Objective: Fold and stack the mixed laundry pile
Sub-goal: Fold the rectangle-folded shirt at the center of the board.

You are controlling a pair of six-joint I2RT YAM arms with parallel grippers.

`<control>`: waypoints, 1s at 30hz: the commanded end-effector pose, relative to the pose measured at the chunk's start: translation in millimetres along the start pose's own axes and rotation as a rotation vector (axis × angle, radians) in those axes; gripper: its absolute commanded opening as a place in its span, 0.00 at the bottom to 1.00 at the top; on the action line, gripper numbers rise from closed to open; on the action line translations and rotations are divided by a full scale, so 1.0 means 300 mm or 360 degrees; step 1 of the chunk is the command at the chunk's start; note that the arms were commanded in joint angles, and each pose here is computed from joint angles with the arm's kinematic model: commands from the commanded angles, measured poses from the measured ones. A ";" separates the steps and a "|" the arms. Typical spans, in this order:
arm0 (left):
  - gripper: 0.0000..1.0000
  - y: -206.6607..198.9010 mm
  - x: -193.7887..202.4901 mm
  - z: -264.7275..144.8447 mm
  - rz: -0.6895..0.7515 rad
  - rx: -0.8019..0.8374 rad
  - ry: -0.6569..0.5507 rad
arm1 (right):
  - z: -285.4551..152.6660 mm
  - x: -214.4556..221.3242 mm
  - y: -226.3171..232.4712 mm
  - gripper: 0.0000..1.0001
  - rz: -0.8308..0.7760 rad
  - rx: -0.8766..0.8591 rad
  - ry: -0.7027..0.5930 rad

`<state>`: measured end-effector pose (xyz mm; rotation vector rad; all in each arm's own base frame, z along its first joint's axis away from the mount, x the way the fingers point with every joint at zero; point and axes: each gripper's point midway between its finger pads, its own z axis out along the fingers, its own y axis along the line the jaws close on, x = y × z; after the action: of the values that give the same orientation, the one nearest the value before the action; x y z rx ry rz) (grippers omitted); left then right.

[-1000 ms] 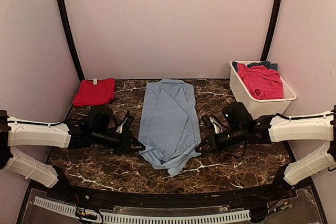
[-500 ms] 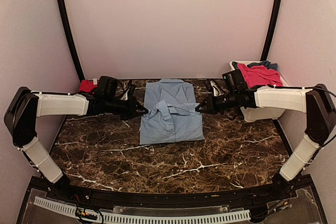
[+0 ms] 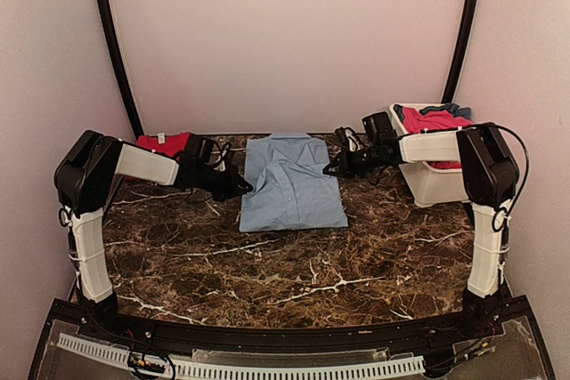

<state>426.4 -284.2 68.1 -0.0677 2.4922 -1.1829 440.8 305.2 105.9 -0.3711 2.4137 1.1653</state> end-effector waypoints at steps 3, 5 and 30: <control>0.00 0.000 -0.078 0.028 0.0073 0.0001 -0.0084 | 0.029 -0.049 -0.024 0.00 -0.0041 -0.0024 -0.0054; 0.00 -0.003 -0.092 0.031 0.0086 0.0002 -0.0098 | 0.040 -0.050 -0.039 0.00 -0.0032 -0.0013 -0.0054; 0.00 0.000 -0.226 -0.001 0.0115 -0.0003 -0.0237 | 0.051 -0.154 -0.070 0.00 -0.0022 -0.0026 -0.0132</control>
<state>477.8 -267.7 59.1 -0.1180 2.4308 -1.0956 477.1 304.4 77.2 -0.3056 2.4220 1.1701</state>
